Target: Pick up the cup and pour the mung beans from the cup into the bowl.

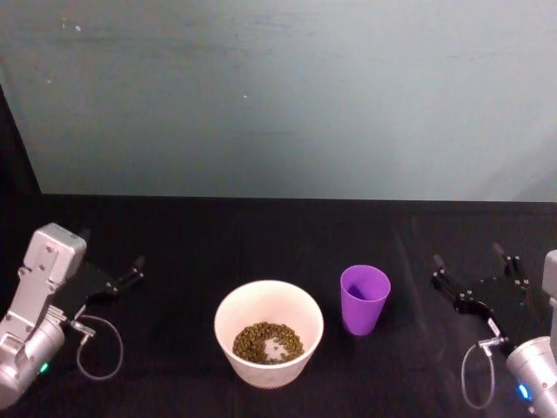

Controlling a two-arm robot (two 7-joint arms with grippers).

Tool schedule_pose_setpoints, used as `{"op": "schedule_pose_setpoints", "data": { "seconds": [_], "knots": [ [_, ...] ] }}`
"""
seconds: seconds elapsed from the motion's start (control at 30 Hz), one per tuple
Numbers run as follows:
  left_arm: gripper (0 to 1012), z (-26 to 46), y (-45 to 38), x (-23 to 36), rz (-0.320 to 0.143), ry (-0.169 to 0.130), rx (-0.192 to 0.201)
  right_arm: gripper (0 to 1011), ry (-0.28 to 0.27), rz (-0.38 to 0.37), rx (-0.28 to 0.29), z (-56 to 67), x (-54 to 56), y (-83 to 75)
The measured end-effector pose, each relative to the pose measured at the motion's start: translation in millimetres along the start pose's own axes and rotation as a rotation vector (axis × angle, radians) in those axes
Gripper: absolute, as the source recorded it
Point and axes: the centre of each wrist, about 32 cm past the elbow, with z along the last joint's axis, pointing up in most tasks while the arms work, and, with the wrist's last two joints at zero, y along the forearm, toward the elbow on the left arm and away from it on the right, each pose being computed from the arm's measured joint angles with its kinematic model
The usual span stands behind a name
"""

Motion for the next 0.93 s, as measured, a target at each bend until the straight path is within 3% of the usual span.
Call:
{"op": "schedule_pose_setpoints", "data": {
  "seconds": [0.93],
  "knots": [
    [1003, 0.0, 0.0, 0.0, 0.000, 0.000, 0.000, 1004, 0.001, -0.003, 0.000, 0.2, 0.0, -0.4]
  ]
}}
